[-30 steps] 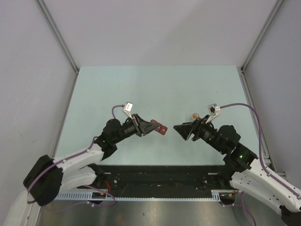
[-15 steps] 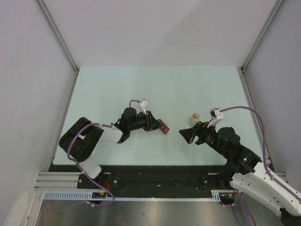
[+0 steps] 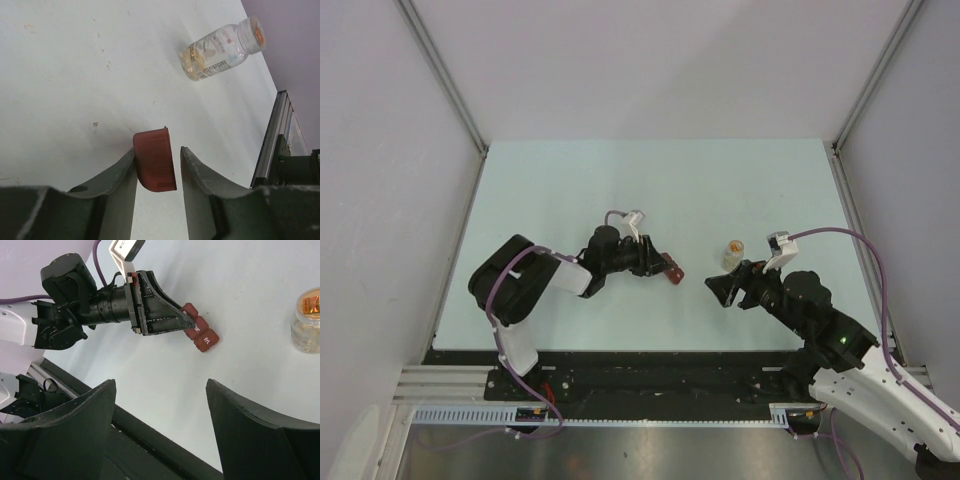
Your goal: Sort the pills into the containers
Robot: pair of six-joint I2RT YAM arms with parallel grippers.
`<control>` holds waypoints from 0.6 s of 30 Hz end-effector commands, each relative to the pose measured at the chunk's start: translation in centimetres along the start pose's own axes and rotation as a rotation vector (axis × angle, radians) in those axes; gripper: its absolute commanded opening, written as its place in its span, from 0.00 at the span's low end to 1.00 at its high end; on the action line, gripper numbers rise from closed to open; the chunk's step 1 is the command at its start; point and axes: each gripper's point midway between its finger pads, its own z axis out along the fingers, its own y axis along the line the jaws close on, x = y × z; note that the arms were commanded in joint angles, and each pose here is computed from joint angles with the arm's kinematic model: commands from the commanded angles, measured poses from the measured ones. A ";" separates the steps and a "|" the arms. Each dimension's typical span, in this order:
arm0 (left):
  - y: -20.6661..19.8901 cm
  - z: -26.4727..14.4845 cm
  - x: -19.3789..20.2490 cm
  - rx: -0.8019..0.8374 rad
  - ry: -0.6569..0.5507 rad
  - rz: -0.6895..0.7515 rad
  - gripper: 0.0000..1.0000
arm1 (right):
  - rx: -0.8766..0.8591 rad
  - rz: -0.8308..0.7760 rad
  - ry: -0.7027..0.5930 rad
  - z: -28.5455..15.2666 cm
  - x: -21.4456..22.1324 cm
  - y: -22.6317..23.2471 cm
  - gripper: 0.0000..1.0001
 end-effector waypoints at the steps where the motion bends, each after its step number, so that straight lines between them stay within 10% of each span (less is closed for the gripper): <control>1: 0.2 0.4 -1.5 0.004 -0.052 0.056 0.45 | -0.015 -0.012 -0.058 -0.5 -2.2 0.9 0.78; 12: 4.5 -3.5 -1.8 -0.270 -0.127 0.034 0.91 | -0.010 -0.012 -0.056 -0.8 -2.1 0.7 0.78; 18: 6.0 -7.3 -2.8 -0.484 -0.148 0.052 1.00 | 0.038 -0.022 -0.078 -1.0 -3.0 0.0 0.78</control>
